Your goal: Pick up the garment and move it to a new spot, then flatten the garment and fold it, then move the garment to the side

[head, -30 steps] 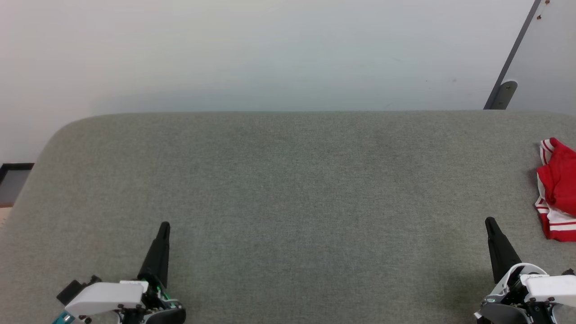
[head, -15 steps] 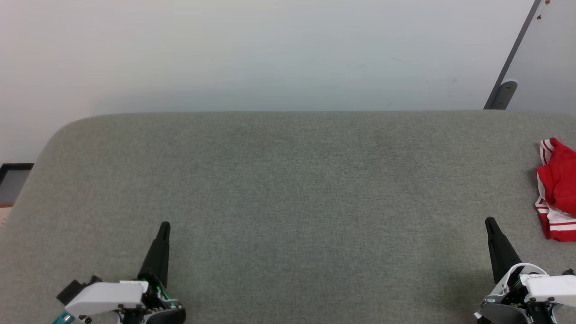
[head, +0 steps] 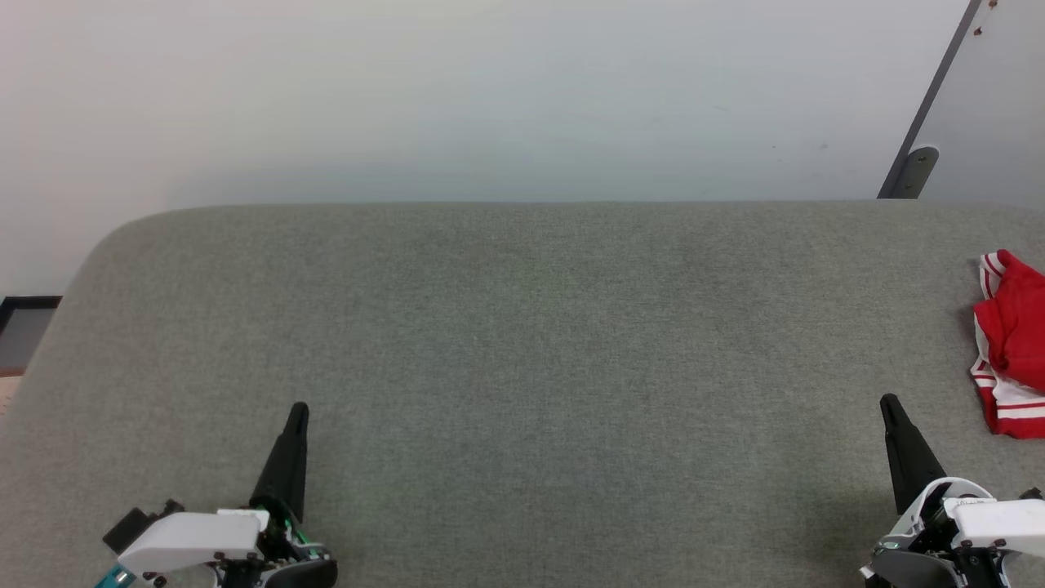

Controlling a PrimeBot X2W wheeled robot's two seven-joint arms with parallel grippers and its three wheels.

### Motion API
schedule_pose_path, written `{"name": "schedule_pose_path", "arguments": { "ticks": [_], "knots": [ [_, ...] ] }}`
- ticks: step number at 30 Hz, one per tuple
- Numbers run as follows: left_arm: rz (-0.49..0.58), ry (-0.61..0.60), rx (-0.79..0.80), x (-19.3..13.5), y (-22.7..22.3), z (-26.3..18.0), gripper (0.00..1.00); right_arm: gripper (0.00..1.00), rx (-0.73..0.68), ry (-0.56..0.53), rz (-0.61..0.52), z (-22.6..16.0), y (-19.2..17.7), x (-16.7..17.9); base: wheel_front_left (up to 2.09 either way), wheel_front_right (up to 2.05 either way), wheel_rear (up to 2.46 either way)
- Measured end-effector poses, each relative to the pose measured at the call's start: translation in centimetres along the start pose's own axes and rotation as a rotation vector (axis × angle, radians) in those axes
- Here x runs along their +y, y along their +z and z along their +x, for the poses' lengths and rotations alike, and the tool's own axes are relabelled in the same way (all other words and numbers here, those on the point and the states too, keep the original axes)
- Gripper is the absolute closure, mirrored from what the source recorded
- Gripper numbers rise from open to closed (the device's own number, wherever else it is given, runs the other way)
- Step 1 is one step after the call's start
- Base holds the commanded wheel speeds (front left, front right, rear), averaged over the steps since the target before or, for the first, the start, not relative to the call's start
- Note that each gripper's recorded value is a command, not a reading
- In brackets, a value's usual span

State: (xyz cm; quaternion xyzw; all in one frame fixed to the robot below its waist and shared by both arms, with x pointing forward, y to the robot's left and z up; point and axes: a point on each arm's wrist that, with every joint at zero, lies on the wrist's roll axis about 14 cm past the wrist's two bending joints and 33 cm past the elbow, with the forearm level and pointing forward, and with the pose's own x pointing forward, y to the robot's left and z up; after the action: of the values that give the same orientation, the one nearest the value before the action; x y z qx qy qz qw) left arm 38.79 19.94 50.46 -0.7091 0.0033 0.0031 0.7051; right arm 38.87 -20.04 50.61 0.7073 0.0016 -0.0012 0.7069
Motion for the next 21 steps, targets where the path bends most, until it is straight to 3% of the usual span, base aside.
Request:
{"name": "schedule_pose_path", "arguments": {
  "ticks": [21],
  "knots": [
    [0.0,0.0,0.0,0.0,0.01,0.0,1.0,1.0,0.0,0.0,0.0,0.0,0.0,0.0,0.0,0.0,0.0]
  ]
}}
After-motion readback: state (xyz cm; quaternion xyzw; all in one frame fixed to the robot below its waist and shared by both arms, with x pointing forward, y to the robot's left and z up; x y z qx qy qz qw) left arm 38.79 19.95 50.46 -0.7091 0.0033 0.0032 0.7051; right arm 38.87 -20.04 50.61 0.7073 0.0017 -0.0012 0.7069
